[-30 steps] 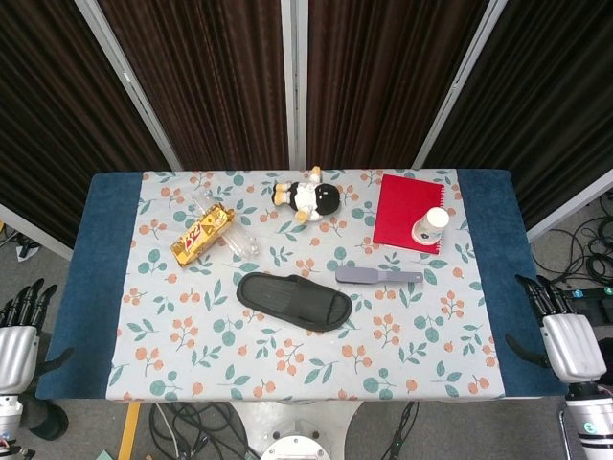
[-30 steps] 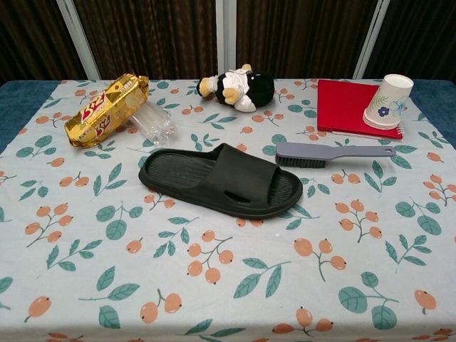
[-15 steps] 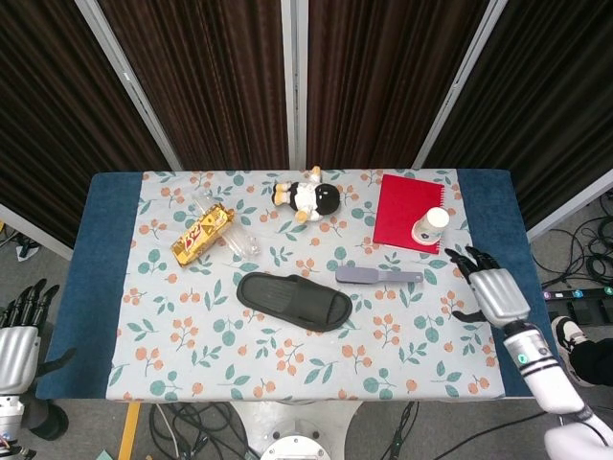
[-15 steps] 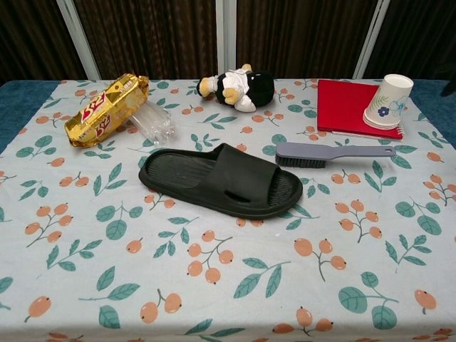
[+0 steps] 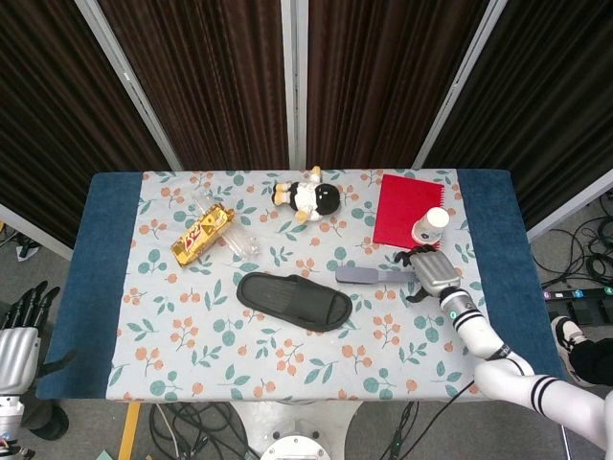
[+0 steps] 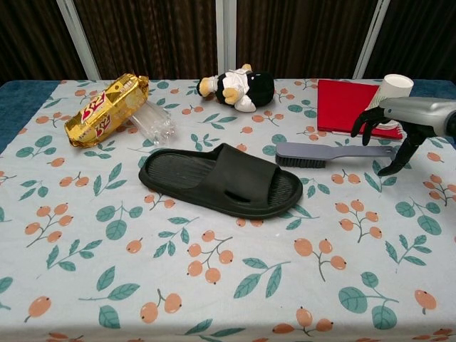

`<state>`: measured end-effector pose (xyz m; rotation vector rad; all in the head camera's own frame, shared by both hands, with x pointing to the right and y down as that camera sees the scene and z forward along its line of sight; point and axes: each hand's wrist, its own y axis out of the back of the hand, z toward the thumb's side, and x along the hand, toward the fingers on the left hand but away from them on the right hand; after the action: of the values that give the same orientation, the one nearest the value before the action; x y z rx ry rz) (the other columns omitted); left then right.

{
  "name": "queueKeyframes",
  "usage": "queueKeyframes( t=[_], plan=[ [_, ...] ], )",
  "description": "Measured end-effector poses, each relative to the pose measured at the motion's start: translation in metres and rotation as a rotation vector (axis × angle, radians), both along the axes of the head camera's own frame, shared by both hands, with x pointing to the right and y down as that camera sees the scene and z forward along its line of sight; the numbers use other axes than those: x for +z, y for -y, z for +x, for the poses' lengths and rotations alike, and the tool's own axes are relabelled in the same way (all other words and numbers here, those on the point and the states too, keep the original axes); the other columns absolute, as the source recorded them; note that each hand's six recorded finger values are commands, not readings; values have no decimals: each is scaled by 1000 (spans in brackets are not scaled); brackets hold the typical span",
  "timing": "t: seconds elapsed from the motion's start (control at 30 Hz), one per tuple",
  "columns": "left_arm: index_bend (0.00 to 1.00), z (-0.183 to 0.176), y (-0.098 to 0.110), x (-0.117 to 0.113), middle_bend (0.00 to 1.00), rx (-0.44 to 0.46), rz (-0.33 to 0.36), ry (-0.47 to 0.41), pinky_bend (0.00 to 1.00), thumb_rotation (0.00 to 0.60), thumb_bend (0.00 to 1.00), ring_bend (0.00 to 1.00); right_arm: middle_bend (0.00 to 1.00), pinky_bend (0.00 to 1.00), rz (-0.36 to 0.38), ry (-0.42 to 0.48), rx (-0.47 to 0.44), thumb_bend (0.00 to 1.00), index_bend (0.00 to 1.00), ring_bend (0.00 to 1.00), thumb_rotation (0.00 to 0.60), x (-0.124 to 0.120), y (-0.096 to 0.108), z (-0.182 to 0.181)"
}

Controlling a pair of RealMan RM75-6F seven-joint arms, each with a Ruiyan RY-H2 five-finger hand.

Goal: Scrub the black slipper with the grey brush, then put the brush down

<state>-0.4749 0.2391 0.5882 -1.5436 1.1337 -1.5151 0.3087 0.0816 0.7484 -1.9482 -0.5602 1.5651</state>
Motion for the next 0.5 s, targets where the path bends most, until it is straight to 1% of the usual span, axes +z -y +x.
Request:
queueKeyframes(
  t=[0.1,0.17,0.33,0.5],
  plan=[
    [129,-1,0,1,130,-2,0,-4,148,600,179,34,433,318,-13,0,-5,2,390,296,600,5,1,-6],
    [129,-1,0,1,130,-6,1,-5,148,600,179,34,454,360,-18,0,-3,7,410,323,600,6,2,-7],
    [129,-2,0,2,130,-9,0,-7,148,600,180,34,489,426,-29,-1,12,26,437,371,600,7,4,-5],
    [129,-2,0,3,130,-11,-1,-8,148,600,180,34,496,440,-53,-5,16,29,442,385,600,12,3,-5]
  ],
)
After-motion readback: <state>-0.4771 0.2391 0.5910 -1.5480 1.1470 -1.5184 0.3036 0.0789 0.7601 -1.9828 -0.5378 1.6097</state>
